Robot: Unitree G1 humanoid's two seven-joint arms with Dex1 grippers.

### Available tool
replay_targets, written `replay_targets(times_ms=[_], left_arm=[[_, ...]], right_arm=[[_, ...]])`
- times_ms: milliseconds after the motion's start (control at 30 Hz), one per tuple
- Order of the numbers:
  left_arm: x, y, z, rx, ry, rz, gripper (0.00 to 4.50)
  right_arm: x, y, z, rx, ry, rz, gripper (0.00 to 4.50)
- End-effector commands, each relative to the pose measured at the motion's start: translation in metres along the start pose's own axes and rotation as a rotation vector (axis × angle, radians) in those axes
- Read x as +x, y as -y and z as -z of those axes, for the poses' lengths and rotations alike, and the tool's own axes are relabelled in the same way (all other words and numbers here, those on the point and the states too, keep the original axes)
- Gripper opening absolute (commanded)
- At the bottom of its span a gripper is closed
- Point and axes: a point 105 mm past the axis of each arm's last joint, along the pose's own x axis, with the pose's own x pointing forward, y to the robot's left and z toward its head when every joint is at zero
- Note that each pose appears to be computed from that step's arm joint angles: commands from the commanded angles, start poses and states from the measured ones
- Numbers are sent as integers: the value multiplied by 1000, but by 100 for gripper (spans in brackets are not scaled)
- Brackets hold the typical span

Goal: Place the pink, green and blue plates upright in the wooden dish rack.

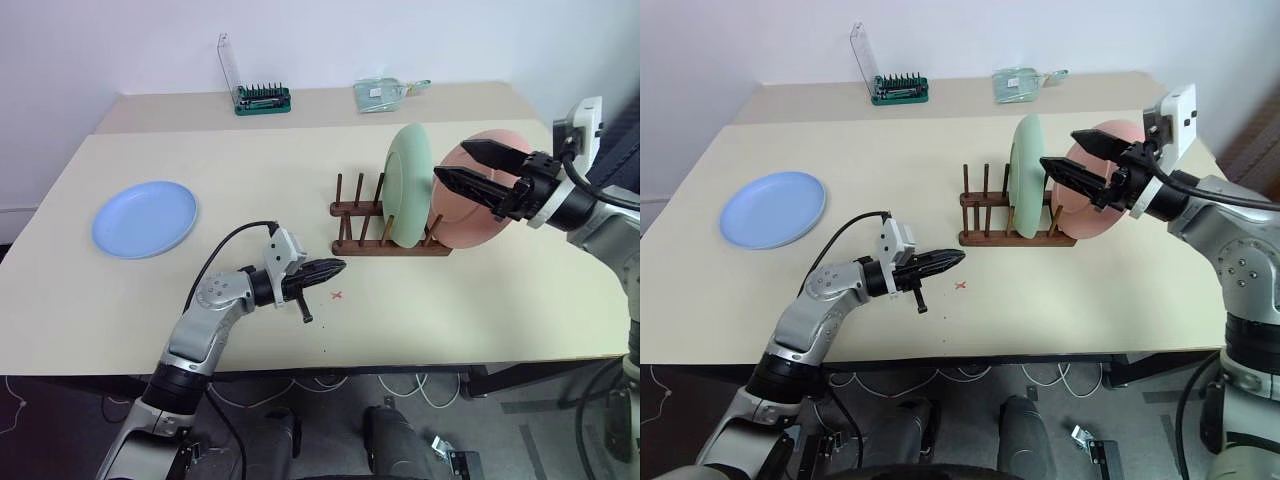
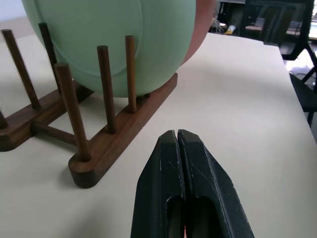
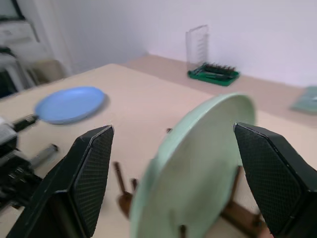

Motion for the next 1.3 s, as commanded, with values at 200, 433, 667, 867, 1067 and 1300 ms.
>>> replay_targets(times_ms=[200, 433, 667, 867, 1067, 1300], left_arm=[[-94, -103, -65, -23, 233, -614, 283], [-241, -169, -58, -208, 260, -1471, 382], [-286, -159, -3, -469, -14, -1754, 382], [-278, -156, 37, -670, -123, -1728, 358], [-269, -163, 34, -689, -59, -1720, 109], [-232, -177, -8, -570, 70, -1579, 4]], right_arm=[[32, -69, -25, -413, -27, -251, 399], [69, -80, 0, -538, -58, -277, 399], [74, -83, 8, -525, -50, -314, 399], [74, -83, 11, -525, -52, -303, 399], [69, -79, 17, -529, -73, -274, 399], [72, -83, 19, -579, -73, -268, 399]])
